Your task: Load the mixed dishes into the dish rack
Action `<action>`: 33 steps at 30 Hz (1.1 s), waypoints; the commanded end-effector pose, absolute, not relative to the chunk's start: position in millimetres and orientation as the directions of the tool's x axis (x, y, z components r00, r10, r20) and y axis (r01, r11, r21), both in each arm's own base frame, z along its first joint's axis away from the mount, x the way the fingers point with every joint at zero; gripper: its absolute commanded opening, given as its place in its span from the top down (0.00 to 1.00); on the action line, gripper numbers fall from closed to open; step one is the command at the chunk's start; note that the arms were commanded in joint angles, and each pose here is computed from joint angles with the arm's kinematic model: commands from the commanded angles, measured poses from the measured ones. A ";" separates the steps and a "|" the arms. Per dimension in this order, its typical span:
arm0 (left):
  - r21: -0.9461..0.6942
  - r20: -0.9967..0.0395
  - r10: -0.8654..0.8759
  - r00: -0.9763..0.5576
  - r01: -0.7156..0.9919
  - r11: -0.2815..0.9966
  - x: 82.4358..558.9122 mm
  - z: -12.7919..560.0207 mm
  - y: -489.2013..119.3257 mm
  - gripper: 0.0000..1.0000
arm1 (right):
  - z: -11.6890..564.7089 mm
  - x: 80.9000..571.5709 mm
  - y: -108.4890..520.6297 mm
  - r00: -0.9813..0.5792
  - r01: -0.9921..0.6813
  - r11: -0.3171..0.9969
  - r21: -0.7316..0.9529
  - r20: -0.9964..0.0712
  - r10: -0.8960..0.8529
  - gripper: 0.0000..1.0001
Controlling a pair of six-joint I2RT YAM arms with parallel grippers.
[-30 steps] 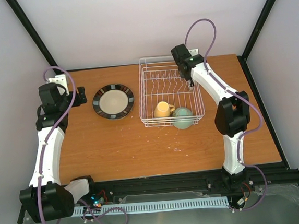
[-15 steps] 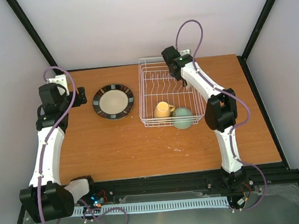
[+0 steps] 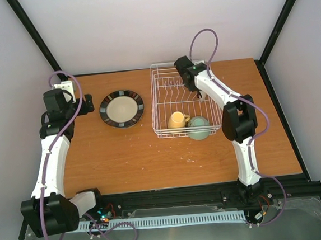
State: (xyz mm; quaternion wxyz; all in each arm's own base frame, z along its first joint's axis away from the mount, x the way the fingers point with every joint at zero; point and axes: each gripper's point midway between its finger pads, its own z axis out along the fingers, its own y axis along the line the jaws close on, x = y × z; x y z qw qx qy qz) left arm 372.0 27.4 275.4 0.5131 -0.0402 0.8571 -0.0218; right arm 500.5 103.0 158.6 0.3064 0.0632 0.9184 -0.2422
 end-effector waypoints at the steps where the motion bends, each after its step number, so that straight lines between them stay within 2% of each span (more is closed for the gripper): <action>1: -0.044 -0.890 -0.061 -0.451 -0.048 0.998 370.8 287.3 27.8 0.00 | 145.8 476.8 95.4 -0.873 0.213 0.877 -0.431 -0.487 -0.027 0.61; 3: -0.040 -0.891 -0.059 -0.451 -0.051 0.998 371.1 287.6 28.4 0.00 | 150.1 477.4 93.6 -0.867 0.224 0.874 -0.432 -0.497 -0.024 0.47; 6: -0.040 -0.888 -0.059 -0.456 -0.050 0.998 371.7 285.7 28.1 0.00 | 158.6 477.4 90.6 -0.856 0.241 0.867 -0.437 -0.516 -0.022 0.35; 18: -0.014 -0.890 -0.054 -0.453 -0.093 0.996 369.6 291.7 36.2 0.00 | 246.9 470.5 65.2 -0.690 0.401 0.826 -0.397 -0.724 -0.013 0.30; 29: -0.004 -0.876 -0.060 -0.479 -0.116 0.993 367.7 279.7 40.2 0.00 | 223.0 477.3 81.9 -0.740 0.309 0.877 -0.368 -0.672 -0.021 0.25; 33: 0.000 -0.876 -0.059 -0.479 -0.122 0.993 367.5 279.9 41.5 0.00 | 229.3 477.2 84.6 -0.731 0.305 0.888 -0.344 -0.683 -0.013 0.23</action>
